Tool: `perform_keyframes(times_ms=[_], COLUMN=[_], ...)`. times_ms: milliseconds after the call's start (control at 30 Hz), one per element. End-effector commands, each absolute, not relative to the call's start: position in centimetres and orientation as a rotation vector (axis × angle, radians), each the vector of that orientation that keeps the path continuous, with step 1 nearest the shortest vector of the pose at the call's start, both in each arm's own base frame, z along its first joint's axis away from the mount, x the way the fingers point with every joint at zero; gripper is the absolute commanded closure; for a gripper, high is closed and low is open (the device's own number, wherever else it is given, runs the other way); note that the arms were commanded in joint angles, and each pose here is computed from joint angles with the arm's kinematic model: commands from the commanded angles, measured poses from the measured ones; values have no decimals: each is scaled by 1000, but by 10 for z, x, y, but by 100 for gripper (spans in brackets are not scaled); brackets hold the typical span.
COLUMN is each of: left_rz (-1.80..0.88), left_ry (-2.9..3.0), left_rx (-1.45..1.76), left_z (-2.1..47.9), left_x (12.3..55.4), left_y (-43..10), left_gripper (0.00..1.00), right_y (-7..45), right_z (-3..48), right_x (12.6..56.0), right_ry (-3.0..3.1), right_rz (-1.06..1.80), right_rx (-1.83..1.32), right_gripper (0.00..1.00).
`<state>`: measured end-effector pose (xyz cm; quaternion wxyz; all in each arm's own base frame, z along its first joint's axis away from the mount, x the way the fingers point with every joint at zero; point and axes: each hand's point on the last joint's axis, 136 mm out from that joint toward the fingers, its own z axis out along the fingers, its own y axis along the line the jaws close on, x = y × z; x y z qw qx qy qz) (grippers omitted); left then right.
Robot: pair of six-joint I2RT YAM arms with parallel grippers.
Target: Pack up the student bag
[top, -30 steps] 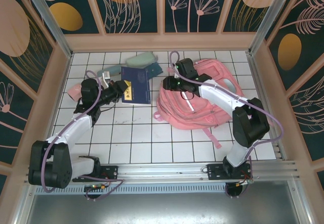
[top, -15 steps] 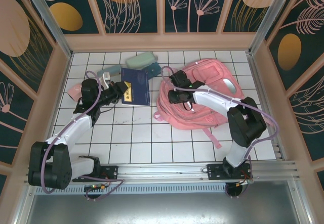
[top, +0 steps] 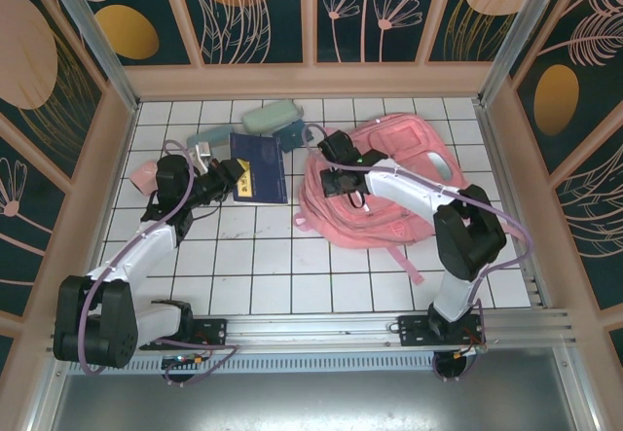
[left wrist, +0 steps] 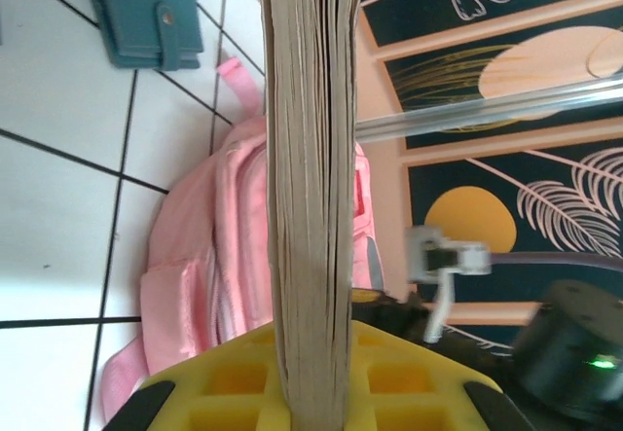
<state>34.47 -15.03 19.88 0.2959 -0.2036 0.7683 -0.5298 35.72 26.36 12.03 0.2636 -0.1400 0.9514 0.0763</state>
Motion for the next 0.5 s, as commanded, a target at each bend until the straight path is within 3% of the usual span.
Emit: perform_keyframes(times_ms=[0,200,467], left_rz=[-1403,-1415,-1537], left_ry=[1948,1904,1872], left_rx=[-558,-629,-596], left_z=[212,203,209], left_x=[348,348,356], left_y=[-144,-151,-209], left_gripper=[100,100,100], right_y=[286,287,265], right_z=[219,292,355], right_x=[374,384,389], right_ry=[2372,2255,2143], right_rz=[428,668,992], right_rx=[-328,-290,-270], right_gripper=[100,100,100])
